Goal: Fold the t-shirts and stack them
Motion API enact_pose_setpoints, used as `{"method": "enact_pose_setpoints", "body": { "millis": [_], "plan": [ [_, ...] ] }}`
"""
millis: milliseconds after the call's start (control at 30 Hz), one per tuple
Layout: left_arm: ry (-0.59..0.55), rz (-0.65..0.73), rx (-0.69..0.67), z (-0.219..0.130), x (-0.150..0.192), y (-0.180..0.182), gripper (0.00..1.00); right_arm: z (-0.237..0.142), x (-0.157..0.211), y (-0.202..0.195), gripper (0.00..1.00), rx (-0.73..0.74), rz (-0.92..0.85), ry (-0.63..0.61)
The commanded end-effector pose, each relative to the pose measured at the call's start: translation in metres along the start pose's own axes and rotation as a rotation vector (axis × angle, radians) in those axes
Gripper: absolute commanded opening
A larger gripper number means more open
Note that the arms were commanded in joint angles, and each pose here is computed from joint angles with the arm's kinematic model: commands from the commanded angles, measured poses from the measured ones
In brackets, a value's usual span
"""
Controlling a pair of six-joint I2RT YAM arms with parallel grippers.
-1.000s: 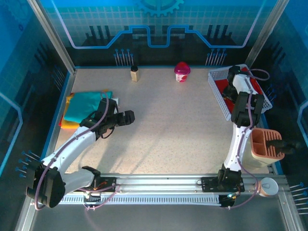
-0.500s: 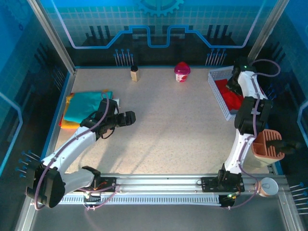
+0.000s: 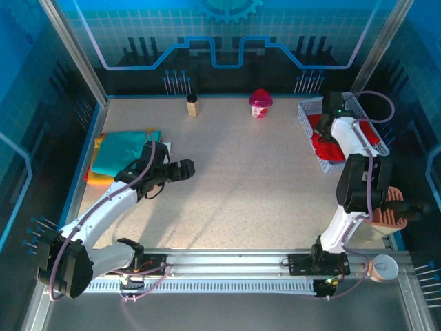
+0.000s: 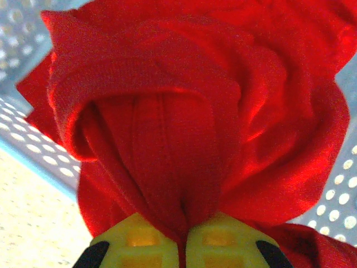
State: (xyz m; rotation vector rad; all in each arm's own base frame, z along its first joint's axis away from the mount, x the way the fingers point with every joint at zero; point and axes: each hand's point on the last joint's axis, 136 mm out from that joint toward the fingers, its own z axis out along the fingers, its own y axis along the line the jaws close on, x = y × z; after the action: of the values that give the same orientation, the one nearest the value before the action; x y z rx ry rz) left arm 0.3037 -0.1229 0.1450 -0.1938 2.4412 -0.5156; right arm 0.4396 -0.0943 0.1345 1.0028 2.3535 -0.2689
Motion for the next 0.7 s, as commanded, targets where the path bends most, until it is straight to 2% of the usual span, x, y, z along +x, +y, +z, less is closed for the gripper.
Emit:
{"method": "enact_pose_setpoints", "body": {
  "millis": [0,333,500,667],
  "plan": [
    [0.011,-0.001,0.027,-0.004,0.005,-0.005,0.89,-0.058,-0.028,0.01,0.0,-0.029,-0.006,-0.261],
    [0.003,0.021,0.038,-0.003,0.001,-0.008,0.9,-0.199,-0.032,0.017,0.0,-0.092,-0.138,-0.739],
    [0.0,0.033,0.037,-0.003,-0.005,-0.012,0.91,-0.25,-0.037,0.022,0.0,-0.127,-0.173,-0.874],
    [-0.01,0.072,0.021,-0.005,-0.017,-0.014,0.92,-0.329,-0.044,0.04,0.0,-0.191,-0.247,-1.073]
  ]
}}
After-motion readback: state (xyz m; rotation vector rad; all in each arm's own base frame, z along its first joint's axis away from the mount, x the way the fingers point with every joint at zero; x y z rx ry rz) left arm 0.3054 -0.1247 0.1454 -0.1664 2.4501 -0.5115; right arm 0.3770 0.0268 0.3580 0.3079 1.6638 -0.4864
